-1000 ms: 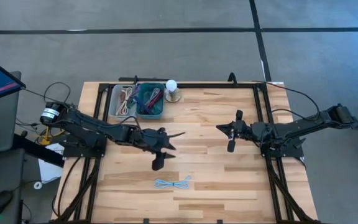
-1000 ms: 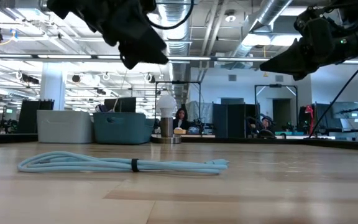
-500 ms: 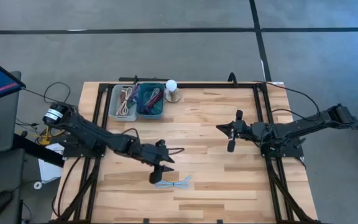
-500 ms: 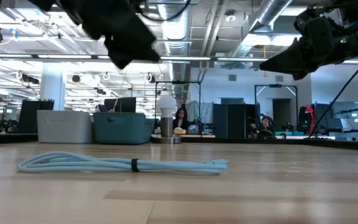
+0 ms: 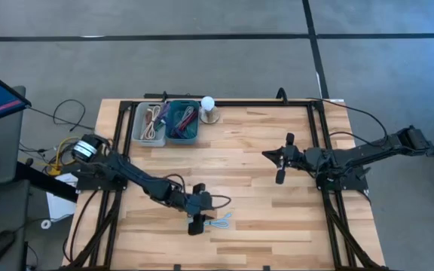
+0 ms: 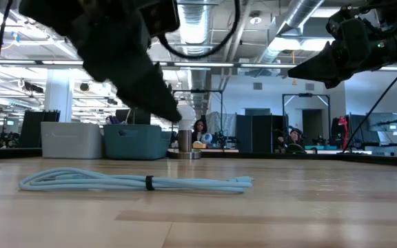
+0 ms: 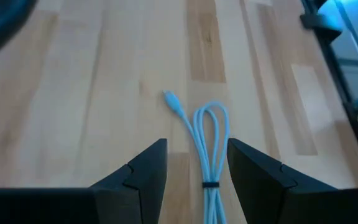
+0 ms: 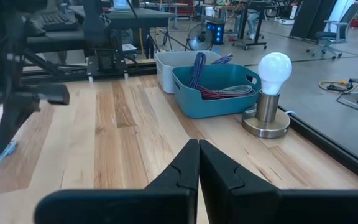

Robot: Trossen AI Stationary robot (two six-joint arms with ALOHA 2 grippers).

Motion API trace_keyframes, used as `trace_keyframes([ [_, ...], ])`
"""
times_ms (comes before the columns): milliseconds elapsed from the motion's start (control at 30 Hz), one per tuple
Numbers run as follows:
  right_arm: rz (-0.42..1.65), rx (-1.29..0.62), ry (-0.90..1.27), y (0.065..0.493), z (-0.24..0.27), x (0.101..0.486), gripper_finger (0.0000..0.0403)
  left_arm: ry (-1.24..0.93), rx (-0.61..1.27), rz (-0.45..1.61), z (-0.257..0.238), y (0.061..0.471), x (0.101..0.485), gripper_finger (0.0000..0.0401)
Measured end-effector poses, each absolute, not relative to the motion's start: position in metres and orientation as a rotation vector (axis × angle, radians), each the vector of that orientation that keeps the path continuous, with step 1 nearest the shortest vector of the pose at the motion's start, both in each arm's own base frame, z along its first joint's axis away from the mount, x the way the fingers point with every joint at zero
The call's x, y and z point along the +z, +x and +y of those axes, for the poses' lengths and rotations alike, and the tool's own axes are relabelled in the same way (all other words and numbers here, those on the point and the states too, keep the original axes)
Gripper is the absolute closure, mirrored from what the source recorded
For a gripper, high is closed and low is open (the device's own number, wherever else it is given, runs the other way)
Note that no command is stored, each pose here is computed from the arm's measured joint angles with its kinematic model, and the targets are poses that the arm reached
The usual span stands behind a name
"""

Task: Pick & Place USB Port
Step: Put the light blue charger cable into the gray bin

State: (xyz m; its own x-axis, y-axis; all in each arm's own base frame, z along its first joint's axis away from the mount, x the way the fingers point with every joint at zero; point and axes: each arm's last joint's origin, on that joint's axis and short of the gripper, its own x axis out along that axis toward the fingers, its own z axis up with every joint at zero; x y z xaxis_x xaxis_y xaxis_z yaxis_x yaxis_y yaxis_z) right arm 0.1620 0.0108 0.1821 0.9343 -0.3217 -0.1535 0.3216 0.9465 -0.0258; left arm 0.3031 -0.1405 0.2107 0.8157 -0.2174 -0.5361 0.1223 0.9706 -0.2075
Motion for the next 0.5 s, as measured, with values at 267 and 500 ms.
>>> trace_keyframes([
  [267,0.157,-0.329,0.0,0.162,0.011,0.182,0.04,-0.224,-0.183,0.681,-0.152,0.309,0.187,0.0233],
  [500,0.157,-0.328,0.0,0.162,0.011,0.182,0.04,-0.309,-0.203,0.717,-0.155,0.308,0.184,0.0233],
])
